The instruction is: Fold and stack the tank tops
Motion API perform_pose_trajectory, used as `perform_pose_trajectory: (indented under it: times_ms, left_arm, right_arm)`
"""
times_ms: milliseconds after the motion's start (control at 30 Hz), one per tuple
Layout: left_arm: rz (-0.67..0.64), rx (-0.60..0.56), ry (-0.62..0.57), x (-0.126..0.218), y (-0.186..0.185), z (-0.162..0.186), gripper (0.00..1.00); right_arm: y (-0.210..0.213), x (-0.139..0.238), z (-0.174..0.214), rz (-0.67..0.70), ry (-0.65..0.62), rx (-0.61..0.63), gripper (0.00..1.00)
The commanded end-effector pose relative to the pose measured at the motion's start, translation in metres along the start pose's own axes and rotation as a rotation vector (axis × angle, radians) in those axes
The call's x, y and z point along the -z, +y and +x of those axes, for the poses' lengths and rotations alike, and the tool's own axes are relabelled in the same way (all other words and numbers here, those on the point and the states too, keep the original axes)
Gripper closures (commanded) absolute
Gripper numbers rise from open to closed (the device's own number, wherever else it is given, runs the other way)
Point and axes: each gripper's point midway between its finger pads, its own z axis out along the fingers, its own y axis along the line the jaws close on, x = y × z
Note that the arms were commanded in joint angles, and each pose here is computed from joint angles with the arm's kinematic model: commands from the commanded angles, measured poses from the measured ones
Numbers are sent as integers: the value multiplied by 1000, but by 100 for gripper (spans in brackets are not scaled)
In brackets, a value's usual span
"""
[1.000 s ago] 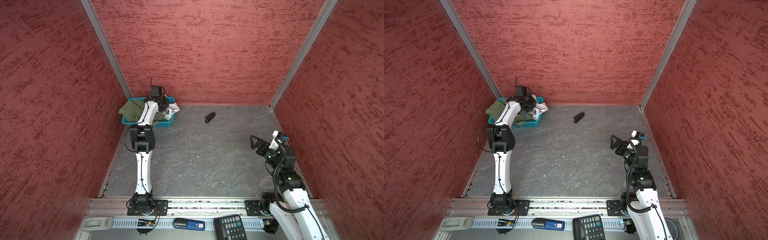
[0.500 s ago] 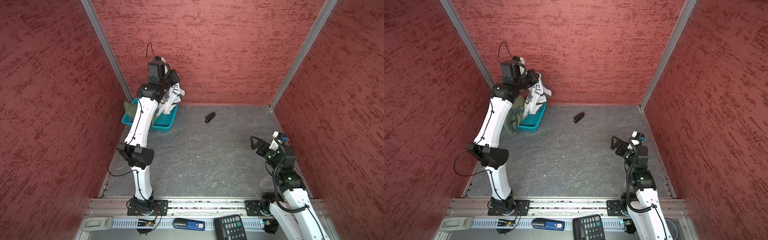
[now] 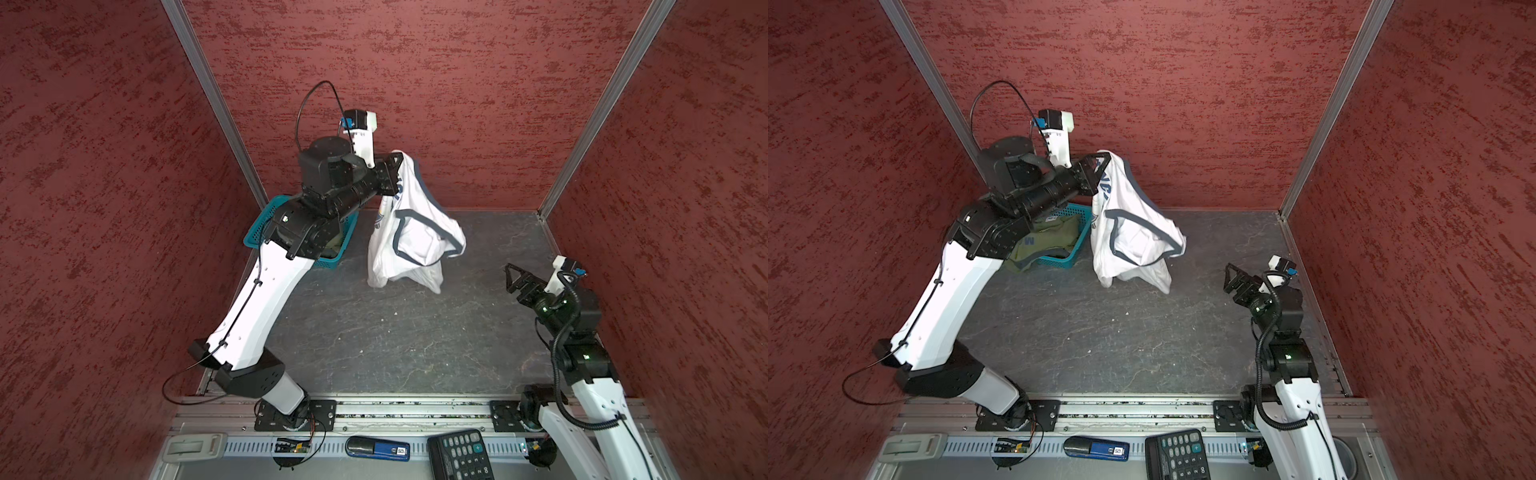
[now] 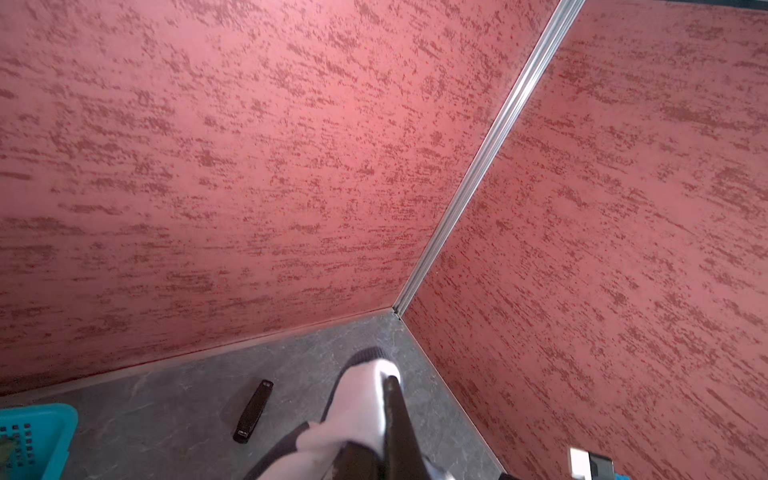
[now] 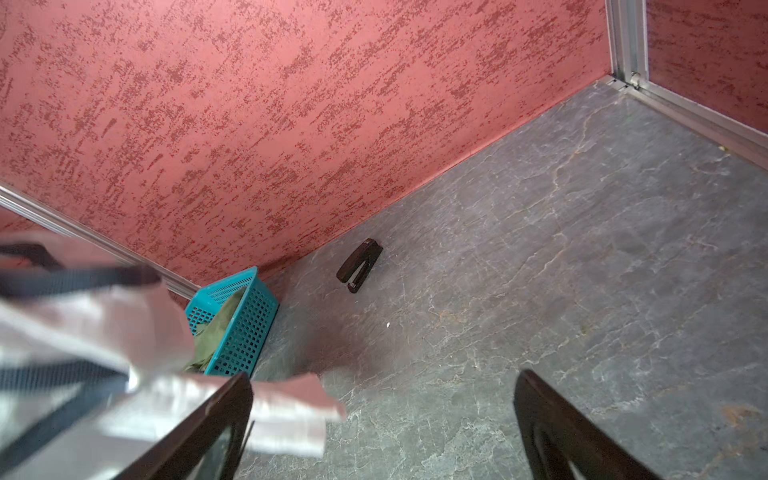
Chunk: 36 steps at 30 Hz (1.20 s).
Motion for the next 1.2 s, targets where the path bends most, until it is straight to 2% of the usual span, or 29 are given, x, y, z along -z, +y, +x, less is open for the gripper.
perform_pose_trajectory:
  times_ms: [0, 133, 233, 267, 300, 333, 367, 433, 567, 767, 933, 1067, 1167]
  left_arm:
    - [59, 26, 63, 2, -12, 44, 100]
    - [79, 111, 223, -2, -2, 133, 99]
    - [21, 165, 365, -12, 25, 208, 91]
    - [-15, 174, 433, -15, 38, 237, 80]
    - [-45, 171, 499, -15, 47, 259, 61]
    - [-109, 157, 567, -14, 61, 279, 34]
    - [-233, 141, 636, -5, 85, 299, 20]
    - [-429, 135, 703, 18, 127, 320, 9]
    - [-564, 195, 719, 77, 168, 339, 0]
    - [-531, 273, 697, 139, 163, 368, 0]
    - [-452, 365, 731, 156, 154, 404, 0]
    - [-441, 380, 787, 161, 151, 428, 3]
    - [-407, 377, 835, 160, 143, 443, 5]
  right_arm:
    - [7, 4, -8, -10, -16, 12, 1]
    - [10, -2, -3, -35, 13, 0, 1]
    - [16, -12, 11, -87, 87, -12, 1]
    - [17, -17, 19, -90, 121, -17, 1]
    - [16, -21, 26, -83, 153, -17, 1]
    - [14, -26, 36, -69, 189, -12, 1]
    - [13, -30, 46, -55, 227, -1, 1]
    - [12, -36, 65, -38, 290, 24, 1]
    - [19, -42, 110, -31, 418, 94, 2]
    - [30, -55, 175, 12, 594, 274, 3]
    - [37, -77, 213, 82, 696, 473, 5]
    - [32, -89, 237, 157, 764, 620, 9]
    - [22, -92, 245, 214, 792, 674, 14]
